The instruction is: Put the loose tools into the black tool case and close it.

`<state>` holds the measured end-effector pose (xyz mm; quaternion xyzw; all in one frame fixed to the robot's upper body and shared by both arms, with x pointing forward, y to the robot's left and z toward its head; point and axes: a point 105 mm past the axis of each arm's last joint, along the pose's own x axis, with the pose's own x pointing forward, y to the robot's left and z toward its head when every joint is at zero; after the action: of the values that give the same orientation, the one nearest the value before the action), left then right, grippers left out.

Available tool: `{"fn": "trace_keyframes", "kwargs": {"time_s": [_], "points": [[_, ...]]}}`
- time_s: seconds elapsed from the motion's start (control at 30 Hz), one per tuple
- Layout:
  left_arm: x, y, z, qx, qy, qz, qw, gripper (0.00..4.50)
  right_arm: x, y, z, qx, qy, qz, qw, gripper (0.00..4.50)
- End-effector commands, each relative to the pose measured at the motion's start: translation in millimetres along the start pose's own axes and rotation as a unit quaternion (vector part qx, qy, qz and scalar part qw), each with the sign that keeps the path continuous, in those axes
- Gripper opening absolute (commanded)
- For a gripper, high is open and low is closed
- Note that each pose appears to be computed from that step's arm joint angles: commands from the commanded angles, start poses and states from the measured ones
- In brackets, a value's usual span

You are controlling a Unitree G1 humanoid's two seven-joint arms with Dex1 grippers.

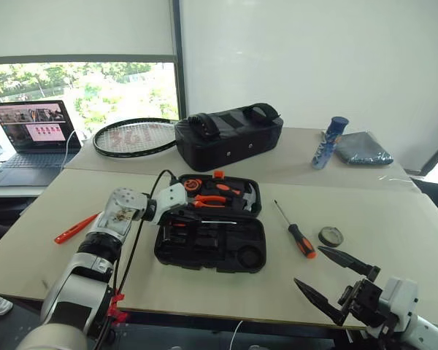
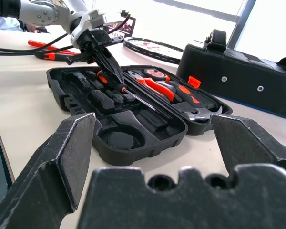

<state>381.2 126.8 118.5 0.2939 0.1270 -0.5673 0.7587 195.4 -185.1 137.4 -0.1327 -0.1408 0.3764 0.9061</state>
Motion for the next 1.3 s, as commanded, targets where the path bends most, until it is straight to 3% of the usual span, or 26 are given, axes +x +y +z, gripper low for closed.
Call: {"fn": "trace_keyframes", "kwargs": {"time_s": [0.03, 0.23, 0.47, 0.53, 0.6, 0.73, 0.9, 1.03, 1.17, 1.3], "points": [[11.9, -0.9, -17.4, -0.033, 0.049, 0.019, 0.998, 0.12, -1.2, -3.1, 7.9, -0.019, -0.016, -0.008, 1.000, 4.50], [11.2, -13.5, -7.8, -0.011, 0.023, -0.014, 1.000, 0.12, -0.5, -3.2, 8.4, -0.019, -0.018, -0.012, 1.000, 4.50], [-48.2, -5.9, 24.7, -0.004, -0.132, 0.054, 0.990, 0.12, -2.6, -10.4, 6.4, -0.005, -0.014, -0.010, 1.000, 4.50], [-74.7, -11.8, 28.7, -0.004, -0.186, 0.074, 0.980, 0.63, -6.1, -10.1, 4.0, 0.003, -0.006, -0.007, 1.000, 4.50], [-105.7, -24.1, 11.3, -0.019, -0.193, 0.091, 0.977, 1.29, -15.1, -8.9, 0.0, 0.005, 0.014, -0.010, 1.000, 4.50], [-150.9, -46.3, -26.6, -0.059, -0.149, 0.121, 0.980, 2.69, -44.7, -13.1, -7.6, 0.001, 0.060, -0.055, 0.997, 4.50], [-170.9, -65.5, -48.5, -0.091, -0.118, 0.133, 0.980, 4.45, -75.0, -9.1, -18.0, 0.019, 0.124, -0.086, 0.988, 4.50], [-159.3, -76.0, -41.1, -0.092, -0.144, 0.112, 0.979, 4.45, -50.2, -21.3, -10.5, 0.043, 0.119, -0.102, 0.987, 4.50], [-143.3, -80.8, -23.9, -0.091, -0.177, 0.073, 0.977, 4.45, -11.7, -48.7, -15.4, 0.061, 0.179, -0.114, 0.975, 4.50], [-130.4, -76.6, -9.8, -0.081, -0.196, 0.069, 0.975, 4.45, 17.0, -52.6, -22.8, 0.095, 0.256, -0.046, 0.961, 4.50]]}}
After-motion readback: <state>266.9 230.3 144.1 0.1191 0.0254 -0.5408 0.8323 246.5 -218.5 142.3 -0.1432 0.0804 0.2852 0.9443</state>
